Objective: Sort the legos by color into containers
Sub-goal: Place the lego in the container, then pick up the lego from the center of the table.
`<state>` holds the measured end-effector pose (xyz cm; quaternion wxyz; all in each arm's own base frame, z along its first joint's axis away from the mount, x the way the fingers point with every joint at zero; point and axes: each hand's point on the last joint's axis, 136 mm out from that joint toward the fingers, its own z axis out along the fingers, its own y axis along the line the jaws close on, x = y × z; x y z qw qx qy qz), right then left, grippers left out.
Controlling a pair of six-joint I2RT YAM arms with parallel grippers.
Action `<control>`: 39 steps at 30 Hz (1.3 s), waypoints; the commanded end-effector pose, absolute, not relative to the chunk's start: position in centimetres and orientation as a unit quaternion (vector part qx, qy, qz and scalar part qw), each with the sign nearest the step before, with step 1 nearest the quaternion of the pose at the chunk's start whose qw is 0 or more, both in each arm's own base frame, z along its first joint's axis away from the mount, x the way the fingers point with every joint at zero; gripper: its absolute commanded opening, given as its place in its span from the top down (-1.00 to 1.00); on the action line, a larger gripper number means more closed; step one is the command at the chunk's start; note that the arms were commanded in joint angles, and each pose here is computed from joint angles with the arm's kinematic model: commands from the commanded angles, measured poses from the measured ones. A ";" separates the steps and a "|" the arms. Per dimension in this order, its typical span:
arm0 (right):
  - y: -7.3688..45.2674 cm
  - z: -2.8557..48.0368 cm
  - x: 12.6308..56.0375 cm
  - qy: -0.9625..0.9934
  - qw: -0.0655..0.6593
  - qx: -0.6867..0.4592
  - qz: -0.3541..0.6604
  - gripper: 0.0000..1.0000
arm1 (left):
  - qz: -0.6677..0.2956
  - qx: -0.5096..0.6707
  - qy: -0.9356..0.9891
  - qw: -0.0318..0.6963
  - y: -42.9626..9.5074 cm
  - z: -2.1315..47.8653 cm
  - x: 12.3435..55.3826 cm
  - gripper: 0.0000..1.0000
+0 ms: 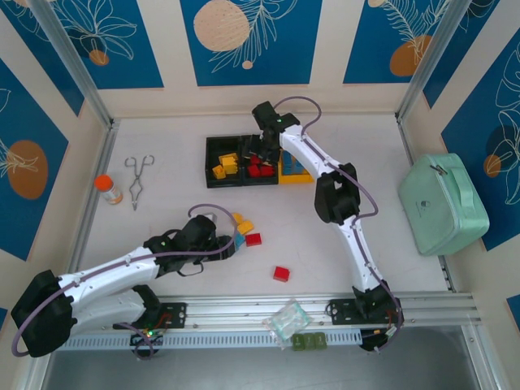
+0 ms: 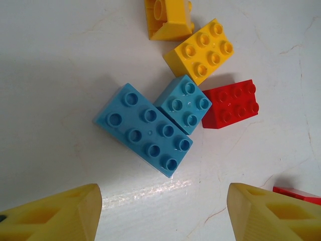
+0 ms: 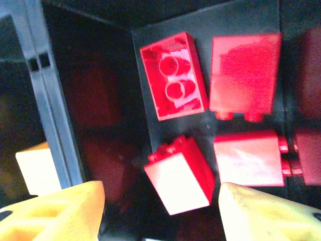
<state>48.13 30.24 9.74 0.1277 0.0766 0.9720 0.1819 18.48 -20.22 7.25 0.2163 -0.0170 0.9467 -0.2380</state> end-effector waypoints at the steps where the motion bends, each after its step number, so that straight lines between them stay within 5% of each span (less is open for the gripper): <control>1: 30.5 15.6 47.0 0.959 0.178 0.053 0.214 -0.24 | -0.231 -0.033 0.947 0.220 -19.8 7.5 18.9 -0.34; 10: 28.5 17.8 40.6 0.952 0.196 0.026 0.234 -0.25 | -0.187 -0.028 0.958 0.215 -19.4 7.7 19.8 -0.34; 27: 17.9 12.7 23.8 0.957 0.161 0.075 0.228 -0.26 | -0.126 0.016 0.974 0.185 -23.2 7.3 26.6 -0.34; 39: 15.9 10.3 19.5 0.951 0.142 0.115 0.248 -0.26 | -0.035 0.019 0.985 0.168 -23.6 4.9 30.2 -0.38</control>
